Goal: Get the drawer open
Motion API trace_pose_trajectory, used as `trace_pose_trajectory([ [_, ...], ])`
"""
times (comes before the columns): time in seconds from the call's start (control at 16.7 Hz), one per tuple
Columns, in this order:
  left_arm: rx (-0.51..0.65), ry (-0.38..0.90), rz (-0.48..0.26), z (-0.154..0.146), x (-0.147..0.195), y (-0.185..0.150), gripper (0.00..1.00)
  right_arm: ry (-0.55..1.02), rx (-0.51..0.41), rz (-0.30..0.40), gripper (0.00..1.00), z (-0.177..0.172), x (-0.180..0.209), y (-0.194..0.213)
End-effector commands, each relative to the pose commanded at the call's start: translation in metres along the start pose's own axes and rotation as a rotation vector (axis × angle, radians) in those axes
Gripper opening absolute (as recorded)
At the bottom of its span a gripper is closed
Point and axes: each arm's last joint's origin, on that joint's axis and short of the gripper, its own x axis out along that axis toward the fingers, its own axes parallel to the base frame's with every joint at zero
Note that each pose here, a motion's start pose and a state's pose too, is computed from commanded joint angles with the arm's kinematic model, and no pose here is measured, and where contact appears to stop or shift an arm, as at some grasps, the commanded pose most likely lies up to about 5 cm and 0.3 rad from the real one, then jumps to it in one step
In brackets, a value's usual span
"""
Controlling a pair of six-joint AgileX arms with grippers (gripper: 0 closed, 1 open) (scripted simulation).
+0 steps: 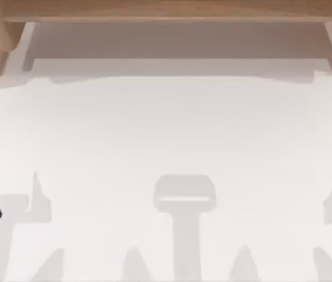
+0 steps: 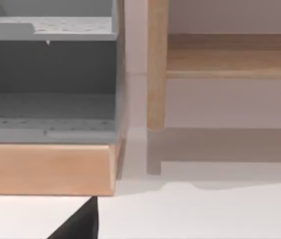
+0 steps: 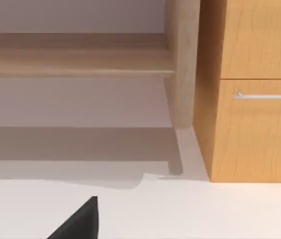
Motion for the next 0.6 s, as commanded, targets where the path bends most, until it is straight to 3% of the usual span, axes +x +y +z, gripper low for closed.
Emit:
trace_pose_trajectory([
  [0.24,0.0,0.0,0.0,0.0,0.0,0.0,1.0,-0.018,-0.002,0.002,1.0,0.009,0.001,-0.002],
  [0.6,0.0,0.0,0.0,0.0,0.0,0.0,1.0,-0.049,-0.015,0.0,1.0,0.061,0.023,-0.021],
])
